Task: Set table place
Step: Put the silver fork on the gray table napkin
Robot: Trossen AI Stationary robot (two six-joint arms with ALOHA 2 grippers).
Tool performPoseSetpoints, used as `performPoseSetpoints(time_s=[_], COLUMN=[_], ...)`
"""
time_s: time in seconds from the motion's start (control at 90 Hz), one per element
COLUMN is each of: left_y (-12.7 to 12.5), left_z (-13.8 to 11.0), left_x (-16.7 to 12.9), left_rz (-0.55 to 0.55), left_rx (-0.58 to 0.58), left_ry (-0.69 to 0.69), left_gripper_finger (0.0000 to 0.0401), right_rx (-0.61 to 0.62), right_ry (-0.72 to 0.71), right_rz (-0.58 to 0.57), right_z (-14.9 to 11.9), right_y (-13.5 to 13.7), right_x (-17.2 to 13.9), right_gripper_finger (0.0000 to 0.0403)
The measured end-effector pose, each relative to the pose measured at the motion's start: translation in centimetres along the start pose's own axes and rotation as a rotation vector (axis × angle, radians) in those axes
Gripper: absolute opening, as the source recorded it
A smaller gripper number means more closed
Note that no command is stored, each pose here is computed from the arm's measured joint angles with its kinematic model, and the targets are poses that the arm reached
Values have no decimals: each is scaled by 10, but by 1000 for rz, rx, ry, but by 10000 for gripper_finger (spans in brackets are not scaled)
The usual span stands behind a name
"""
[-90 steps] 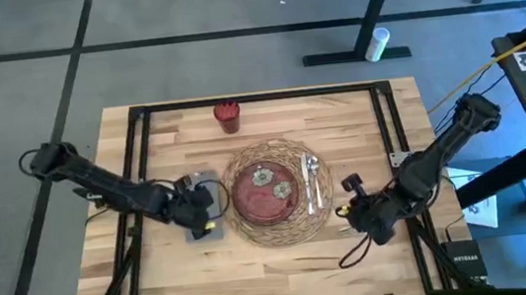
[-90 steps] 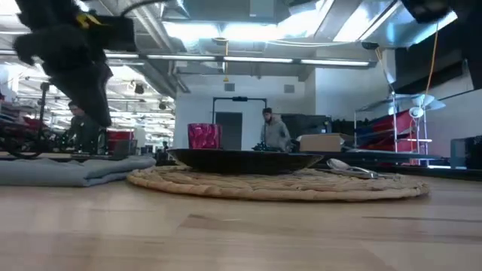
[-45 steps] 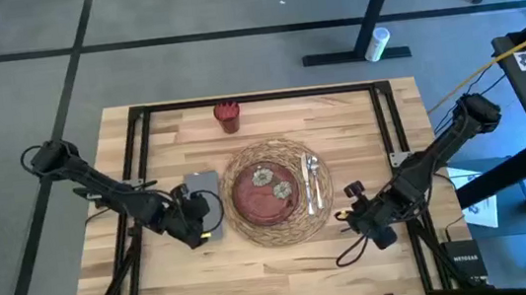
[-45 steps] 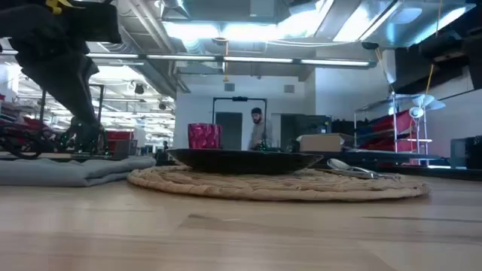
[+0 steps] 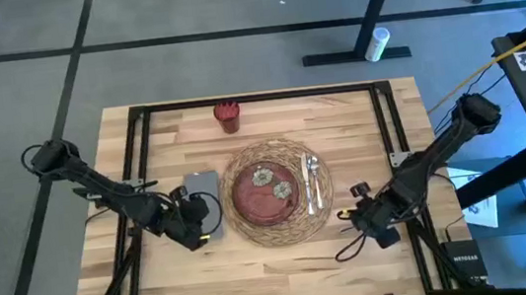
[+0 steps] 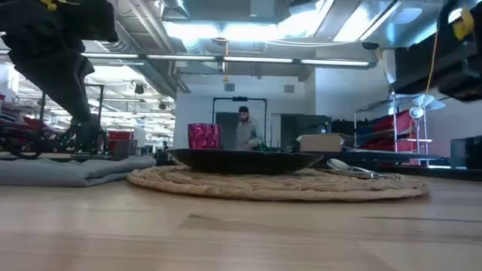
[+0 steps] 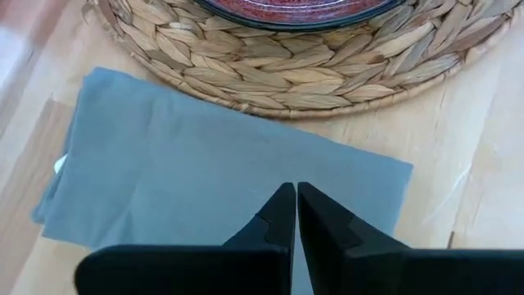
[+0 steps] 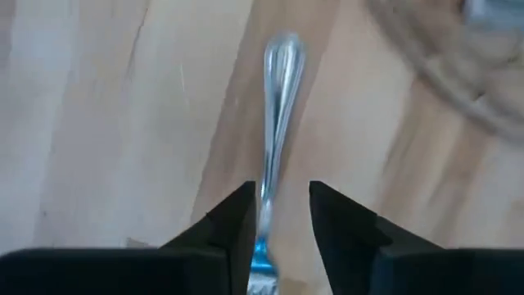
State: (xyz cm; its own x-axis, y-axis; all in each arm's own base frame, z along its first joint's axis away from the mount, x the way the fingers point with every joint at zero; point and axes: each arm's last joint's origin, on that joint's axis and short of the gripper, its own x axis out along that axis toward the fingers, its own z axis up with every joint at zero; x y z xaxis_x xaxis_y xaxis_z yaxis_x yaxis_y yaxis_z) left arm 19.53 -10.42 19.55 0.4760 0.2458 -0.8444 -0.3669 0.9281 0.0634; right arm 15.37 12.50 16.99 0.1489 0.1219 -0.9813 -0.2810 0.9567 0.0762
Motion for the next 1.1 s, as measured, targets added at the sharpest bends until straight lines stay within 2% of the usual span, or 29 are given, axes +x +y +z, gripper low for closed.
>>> performPoseSetpoints(time_s=[0.278,0.556,0.667,0.833,1.1], left_y=[3,4,4,1,-8], left_z=[-6,-9,-9,-9,-8], left_x=[5,7,7,6,-2], left_rz=[18,22,22,2,-46], left_rx=[-21,-35,-34,-23,-6], left_ry=[17,20,20,7,-18], left_gripper_finger=[0,0,0,0,0], right_rx=[67,92,96,88,41], right_ry=[95,51,44,28,-58], right_rz=[14,44,26,-9,-54], right_z=[-22,-26,-26,-25,-11], right_y=[-8,-9,-10,-11,-7], right_x=[21,32,32,32,22], right_gripper_finger=[105,102,81,13,4])
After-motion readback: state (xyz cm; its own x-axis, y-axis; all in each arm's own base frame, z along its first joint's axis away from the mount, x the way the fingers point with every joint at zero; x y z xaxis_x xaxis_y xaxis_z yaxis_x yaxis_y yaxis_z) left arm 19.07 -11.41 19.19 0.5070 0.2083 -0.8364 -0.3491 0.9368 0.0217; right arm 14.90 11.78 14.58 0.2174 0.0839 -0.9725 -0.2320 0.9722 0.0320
